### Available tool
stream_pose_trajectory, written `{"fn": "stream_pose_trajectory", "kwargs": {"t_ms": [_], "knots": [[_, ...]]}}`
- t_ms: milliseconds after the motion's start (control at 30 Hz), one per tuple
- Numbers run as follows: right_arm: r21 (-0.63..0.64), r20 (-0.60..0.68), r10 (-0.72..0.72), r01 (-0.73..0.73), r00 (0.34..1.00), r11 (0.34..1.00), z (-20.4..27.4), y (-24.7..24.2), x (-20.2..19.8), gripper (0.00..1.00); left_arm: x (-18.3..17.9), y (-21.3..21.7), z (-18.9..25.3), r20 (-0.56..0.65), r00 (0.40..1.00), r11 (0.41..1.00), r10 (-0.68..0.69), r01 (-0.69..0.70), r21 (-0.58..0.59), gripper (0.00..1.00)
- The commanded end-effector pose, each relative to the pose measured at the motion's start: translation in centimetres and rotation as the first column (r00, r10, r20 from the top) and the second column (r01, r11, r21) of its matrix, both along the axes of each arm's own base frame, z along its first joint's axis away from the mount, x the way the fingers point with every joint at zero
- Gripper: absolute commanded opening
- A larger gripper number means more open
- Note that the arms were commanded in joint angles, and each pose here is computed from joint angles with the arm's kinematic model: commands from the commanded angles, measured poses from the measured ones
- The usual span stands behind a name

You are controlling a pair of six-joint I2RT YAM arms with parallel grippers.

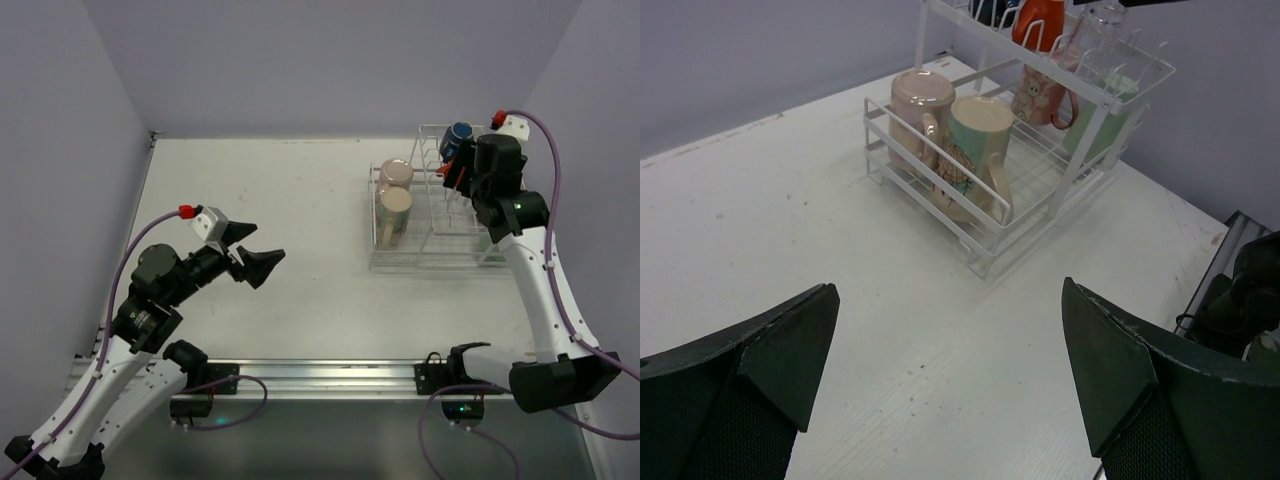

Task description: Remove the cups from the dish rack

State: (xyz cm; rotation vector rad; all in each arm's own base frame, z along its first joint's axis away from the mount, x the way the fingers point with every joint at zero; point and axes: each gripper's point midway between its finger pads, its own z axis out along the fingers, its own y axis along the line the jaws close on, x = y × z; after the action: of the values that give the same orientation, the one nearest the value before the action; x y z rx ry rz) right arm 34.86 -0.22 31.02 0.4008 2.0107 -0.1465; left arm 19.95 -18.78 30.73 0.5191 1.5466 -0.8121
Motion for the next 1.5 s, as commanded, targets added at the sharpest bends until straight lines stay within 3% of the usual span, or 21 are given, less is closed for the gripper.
{"fn": "stream_pose_trajectory", "kwargs": {"t_ms": [0,267,500,567,700,833,967,1000,1067,1100,1167,1200,1233,1267,1300,1400,1467], "knots": [[0.015,0.005,0.006,-0.006,1.0,1.0,-0.4,0.1,0.2,0.74,0.0,-0.2,-0.5,-0.002,1.0,1.0,-0.003,0.003,0.015,1.0],[0.008,-0.058,-0.011,0.011,0.998,1.0,-2.9,-0.2,0.6,0.71,0.3,0.2,-0.5,-0.007,1.0,1.0,0.025,-0.025,0.01,1.0],[0.007,-0.047,-0.018,0.018,0.999,1.0,-2.9,-0.4,0.2,0.5,0.5,0.2,-0.6,-0.016,0.999,0.999,0.034,-0.034,0.008,1.0],[0.002,-0.007,-0.023,0.023,1.0,1.0,-1.7,-0.6,0.1,0.35,0.6,0.2,-0.6,-0.024,0.999,0.999,0.043,-0.043,0.003,1.0],[-0.005,0.089,-0.036,0.037,0.995,0.999,2.2,-1.2,-0.6,0.26,1.1,-0.1,-0.6,-0.046,0.998,0.999,0.043,-0.044,-0.012,1.0],[0.04,0.237,0.004,-0.014,0.971,0.999,7.4,-0.6,-2.4,0.24,1.2,-1.1,-0.1,-0.079,0.997,0.999,0.007,-0.01,-0.042,1.0],[0.133,0.372,0.134,-0.195,0.919,0.972,10.2,2.5,-4.7,0.23,0.8,-2.4,2.0,-0.106,0.992,0.994,-0.063,0.053,-0.099,1.0],[0.168,0.402,0.252,-0.341,0.881,0.925,10.5,5.2,-5.3,0.24,0.3,-3.0,2.9,-0.108,0.988,0.985,-0.108,0.092,-0.145,1.0],[0.263,0.48,0.335,-0.497,0.811,0.827,10.7,8.7,-6.4,0.24,-0.2,-3.8,4.1,-0.099,0.981,0.97,-0.164,0.142,-0.199,1.0],[0.268,0.55,0.442,-0.651,0.708,0.71,12.1,12.1,-7.6,0.24,-0.8,-4.4,5.3,-0.092,0.971,0.948,-0.221,0.191,-0.256,1.0],[0.355,0.573,0.485,-0.733,0.661,0.58,10.9,15.5,-8.4,0.24,-1.4,-5.2,5.8,-0.101,0.954,0.919,-0.283,0.239,-0.313,0.91],[0.354,0.624,0.514,-0.8,0.588,0.485,12.1,18.1,-9.6,0.24,-2.0,-5.7,6.9,-0.095,0.935,0.883,-0.341,0.284,-0.374,0.86],[0.37,0.628,0.529,-0.817,0.57,0.441,11.7,19.3,-9.9,0.24,-2.3,-5.9,7.1,-0.096,0.924,0.863,-0.37,0.304,-0.403,0.73],[0.388,0.637,0.539,-0.833,0.551,0.393,11.5,20.7,-10.0,0.23,-2.4,-6.2,6.4,-0.12,0.911,0.849,-0.394,0.311,-0.428,0.67],[0.388,0.695,0.524,-0.87,0.492,0.303,13.1,22.2,-10.8,0.23,-2.6,-6.5,6.8,-0.129,0.894,0.819,-0.43,0.325,-0.472,0.63],[0.406,0.732,0.52,-0.894,0.441,0.188,12.9,24.3,-11.4,0.22,-2.7,-6.9,6.1,-0.17,0.866,0.783,-0.471,0.322,-0.532,0.6],[0.454,0.718,0.517,-0.876,0.467,0.161,11.6,25.4,-10.9,0.22,-2.6,-6.9,5.7,-0.182,0.861,0.772,-0.475,0.31,-0.554,0.59]]}}
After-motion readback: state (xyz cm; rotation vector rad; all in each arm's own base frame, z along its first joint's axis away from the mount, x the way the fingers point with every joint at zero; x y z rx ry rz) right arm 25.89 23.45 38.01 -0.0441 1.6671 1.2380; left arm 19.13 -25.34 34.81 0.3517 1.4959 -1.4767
